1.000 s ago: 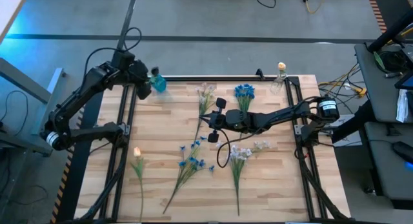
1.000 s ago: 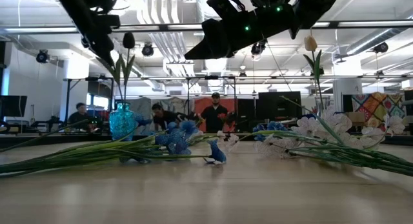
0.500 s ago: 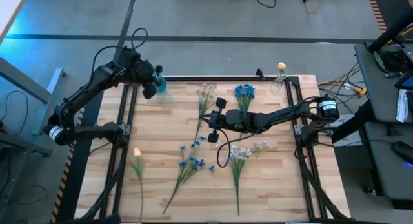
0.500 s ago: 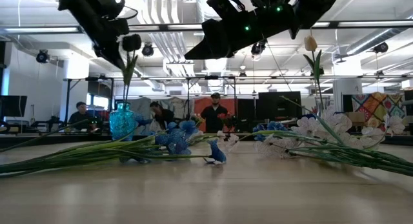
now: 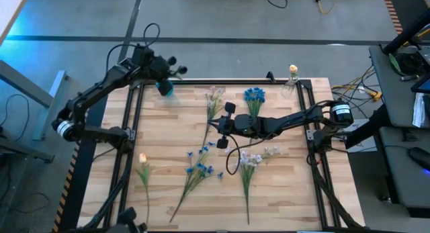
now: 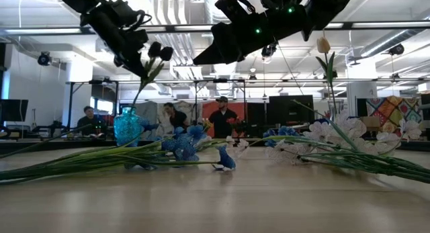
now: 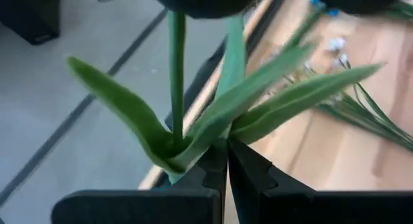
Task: Sort flowers into vase by color
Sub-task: Put the black tulip into the blue vase, then put the yellow flower into the transparent vase
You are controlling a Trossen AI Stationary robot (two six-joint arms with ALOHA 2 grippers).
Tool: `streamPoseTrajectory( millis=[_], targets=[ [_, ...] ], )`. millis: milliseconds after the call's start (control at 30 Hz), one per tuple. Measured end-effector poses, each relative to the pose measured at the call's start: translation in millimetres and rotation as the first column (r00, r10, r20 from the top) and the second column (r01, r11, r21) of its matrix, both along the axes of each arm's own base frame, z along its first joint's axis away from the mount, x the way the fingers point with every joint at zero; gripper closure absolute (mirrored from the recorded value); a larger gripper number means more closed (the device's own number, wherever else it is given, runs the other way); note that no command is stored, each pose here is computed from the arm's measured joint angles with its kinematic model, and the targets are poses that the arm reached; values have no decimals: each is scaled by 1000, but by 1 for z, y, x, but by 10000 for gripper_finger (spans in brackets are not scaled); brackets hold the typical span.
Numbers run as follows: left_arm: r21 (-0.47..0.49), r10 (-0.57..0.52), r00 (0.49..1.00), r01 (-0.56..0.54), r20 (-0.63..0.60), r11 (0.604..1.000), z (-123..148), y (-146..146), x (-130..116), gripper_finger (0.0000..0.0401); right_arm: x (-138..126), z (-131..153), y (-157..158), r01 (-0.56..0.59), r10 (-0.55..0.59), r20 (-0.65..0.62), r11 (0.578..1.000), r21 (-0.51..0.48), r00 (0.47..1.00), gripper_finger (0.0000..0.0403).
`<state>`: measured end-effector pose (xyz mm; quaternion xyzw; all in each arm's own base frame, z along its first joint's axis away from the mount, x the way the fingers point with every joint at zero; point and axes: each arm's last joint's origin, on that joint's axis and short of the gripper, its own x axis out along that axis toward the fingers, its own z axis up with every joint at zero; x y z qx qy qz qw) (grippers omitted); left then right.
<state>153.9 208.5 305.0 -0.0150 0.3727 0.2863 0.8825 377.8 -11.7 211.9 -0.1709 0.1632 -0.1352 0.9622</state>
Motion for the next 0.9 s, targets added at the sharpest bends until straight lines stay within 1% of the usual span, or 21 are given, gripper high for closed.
streamPoseTrajectory(
  millis=[200, 333, 500, 633, 767, 900],
  targets=[
    [52, 32, 998, -34, 47, 998, 5, 7, -1, 401, -1, -2, -1, 2, -2, -21, 1000, -1, 1000, 390],
    [86, 89, 995, -92, 47, 992, 8, 10, -6, 401, -2, -5, -3, 8, -8, -28, 1000, -2, 1000, 390],
    [85, 96, 994, -99, 46, 991, 10, 9, -8, 401, -4, -7, -5, 14, -14, -34, 1000, 4, 999, 390],
    [117, 94, 993, -102, 72, 988, 18, 3, -12, 401, -4, -9, -5, 14, -13, -38, 1000, 5, 999, 390],
    [143, 104, 987, -122, 123, 982, 31, -10, -20, 401, -7, -14, -5, 18, -18, -51, 1000, 18, 999, 390],
    [137, 112, 979, -135, 168, 981, 34, -27, -27, 401, -13, -21, -5, 25, -23, -61, 999, 35, 998, 390]
  ],
)
